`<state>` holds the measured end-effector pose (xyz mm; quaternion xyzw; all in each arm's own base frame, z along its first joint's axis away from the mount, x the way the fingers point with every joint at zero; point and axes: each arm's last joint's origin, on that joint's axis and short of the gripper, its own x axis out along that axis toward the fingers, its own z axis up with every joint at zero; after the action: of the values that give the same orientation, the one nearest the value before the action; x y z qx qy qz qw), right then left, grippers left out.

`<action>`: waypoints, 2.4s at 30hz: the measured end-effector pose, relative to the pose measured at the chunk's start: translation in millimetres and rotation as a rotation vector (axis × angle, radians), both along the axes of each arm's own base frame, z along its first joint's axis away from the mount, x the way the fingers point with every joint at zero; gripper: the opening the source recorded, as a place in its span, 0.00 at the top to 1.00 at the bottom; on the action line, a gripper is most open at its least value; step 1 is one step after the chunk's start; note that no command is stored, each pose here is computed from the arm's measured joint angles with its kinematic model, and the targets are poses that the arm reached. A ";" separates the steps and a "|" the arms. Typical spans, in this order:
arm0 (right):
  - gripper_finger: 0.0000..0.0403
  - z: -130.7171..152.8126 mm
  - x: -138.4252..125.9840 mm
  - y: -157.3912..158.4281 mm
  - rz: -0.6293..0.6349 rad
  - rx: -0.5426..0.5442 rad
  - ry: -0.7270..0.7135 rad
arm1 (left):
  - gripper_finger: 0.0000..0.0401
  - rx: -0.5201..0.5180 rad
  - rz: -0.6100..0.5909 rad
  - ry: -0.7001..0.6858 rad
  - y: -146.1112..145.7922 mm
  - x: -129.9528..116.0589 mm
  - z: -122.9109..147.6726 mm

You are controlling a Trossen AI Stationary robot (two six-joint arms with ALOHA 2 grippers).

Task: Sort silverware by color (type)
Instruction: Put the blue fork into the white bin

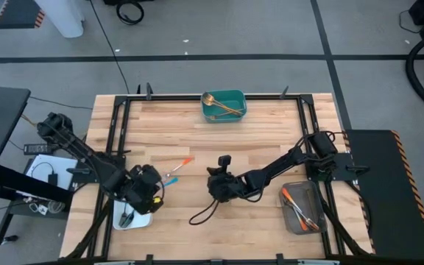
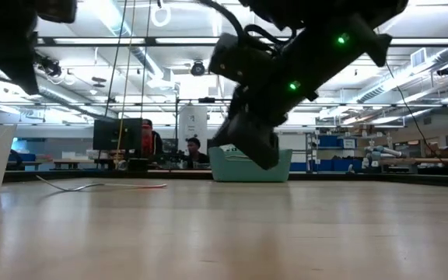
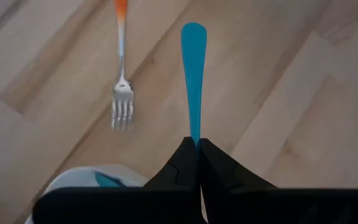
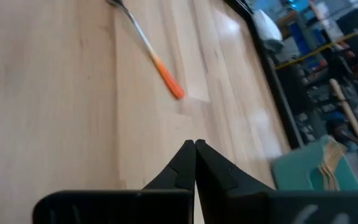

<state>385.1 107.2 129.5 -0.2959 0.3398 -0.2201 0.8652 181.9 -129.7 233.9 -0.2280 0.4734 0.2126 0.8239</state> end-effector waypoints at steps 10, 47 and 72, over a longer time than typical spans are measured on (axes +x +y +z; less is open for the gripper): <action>0.97 1.2 8.9 -16.3 0.052 0.076 -0.003 | 0.97 0.015 0.077 -0.075 -24.7 -32.0 0.0; 0.97 4.9 23.1 -47.7 0.169 0.183 -0.021 | 0.97 -0.141 0.327 -0.002 -63.1 -86.5 10.2; 0.97 7.2 25.2 -46.0 0.208 0.202 -0.047 | 0.97 0.146 0.466 0.235 -76.0 -59.0 -48.7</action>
<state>410.3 61.2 136.6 -0.2357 0.3074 -0.1005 0.9164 122.8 -205.8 185.2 -0.2446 0.4839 0.4549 0.7065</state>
